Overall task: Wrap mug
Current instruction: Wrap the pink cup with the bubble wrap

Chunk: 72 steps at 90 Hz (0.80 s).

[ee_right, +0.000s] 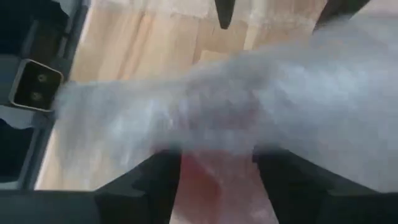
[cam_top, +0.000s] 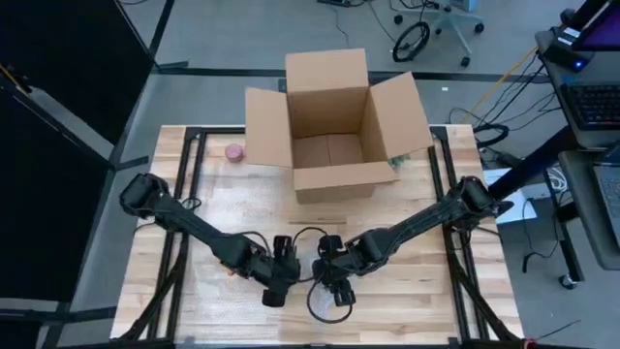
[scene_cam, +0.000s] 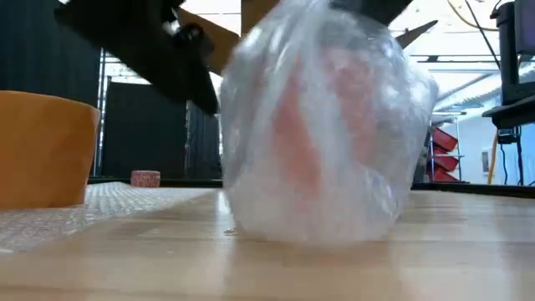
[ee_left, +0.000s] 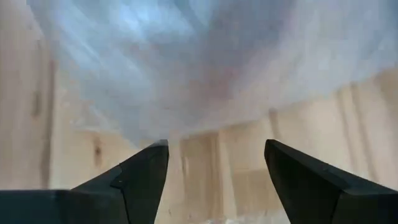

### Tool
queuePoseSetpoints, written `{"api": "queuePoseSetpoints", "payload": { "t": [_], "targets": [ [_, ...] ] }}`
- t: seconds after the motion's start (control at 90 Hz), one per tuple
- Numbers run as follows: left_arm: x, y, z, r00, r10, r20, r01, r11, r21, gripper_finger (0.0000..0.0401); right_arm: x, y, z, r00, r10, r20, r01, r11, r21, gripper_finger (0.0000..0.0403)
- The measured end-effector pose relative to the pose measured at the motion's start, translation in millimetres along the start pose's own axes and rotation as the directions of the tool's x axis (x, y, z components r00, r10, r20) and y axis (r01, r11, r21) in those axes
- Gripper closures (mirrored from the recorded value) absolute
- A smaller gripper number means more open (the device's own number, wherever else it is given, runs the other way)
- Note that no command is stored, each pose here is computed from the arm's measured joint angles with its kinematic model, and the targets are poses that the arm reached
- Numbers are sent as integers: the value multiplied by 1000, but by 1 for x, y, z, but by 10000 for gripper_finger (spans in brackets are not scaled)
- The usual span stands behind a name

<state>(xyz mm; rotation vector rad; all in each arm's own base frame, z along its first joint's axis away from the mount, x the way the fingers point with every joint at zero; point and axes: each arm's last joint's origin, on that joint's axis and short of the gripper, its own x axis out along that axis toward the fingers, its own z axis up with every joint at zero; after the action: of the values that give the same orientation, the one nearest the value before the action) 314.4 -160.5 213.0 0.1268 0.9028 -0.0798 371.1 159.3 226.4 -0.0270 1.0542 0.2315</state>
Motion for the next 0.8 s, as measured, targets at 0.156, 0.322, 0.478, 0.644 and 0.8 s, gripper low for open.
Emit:
{"api": "queuePoseSetpoints", "payload": {
  "t": [0.156,0.322,0.478,0.644,0.8],
  "targets": [
    [-25,2,11,991,56,123,-54,998,-18,146,0,0,0,1000,-2,1,2,1000,9,223],
    [-35,0,17,980,43,195,-40,999,-21,146,0,1,2,1000,2,22,-2,1000,21,230],
    [-26,-5,27,961,-23,275,33,999,-31,146,0,0,2,1000,0,21,-1,1000,24,236],
    [7,-8,26,963,-50,265,55,998,-13,146,0,1,2,1000,2,19,-3,999,32,243],
    [35,-5,17,979,-38,199,43,999,-19,146,-9,4,3,1000,1,-29,0,999,42,243]
  ]
}}
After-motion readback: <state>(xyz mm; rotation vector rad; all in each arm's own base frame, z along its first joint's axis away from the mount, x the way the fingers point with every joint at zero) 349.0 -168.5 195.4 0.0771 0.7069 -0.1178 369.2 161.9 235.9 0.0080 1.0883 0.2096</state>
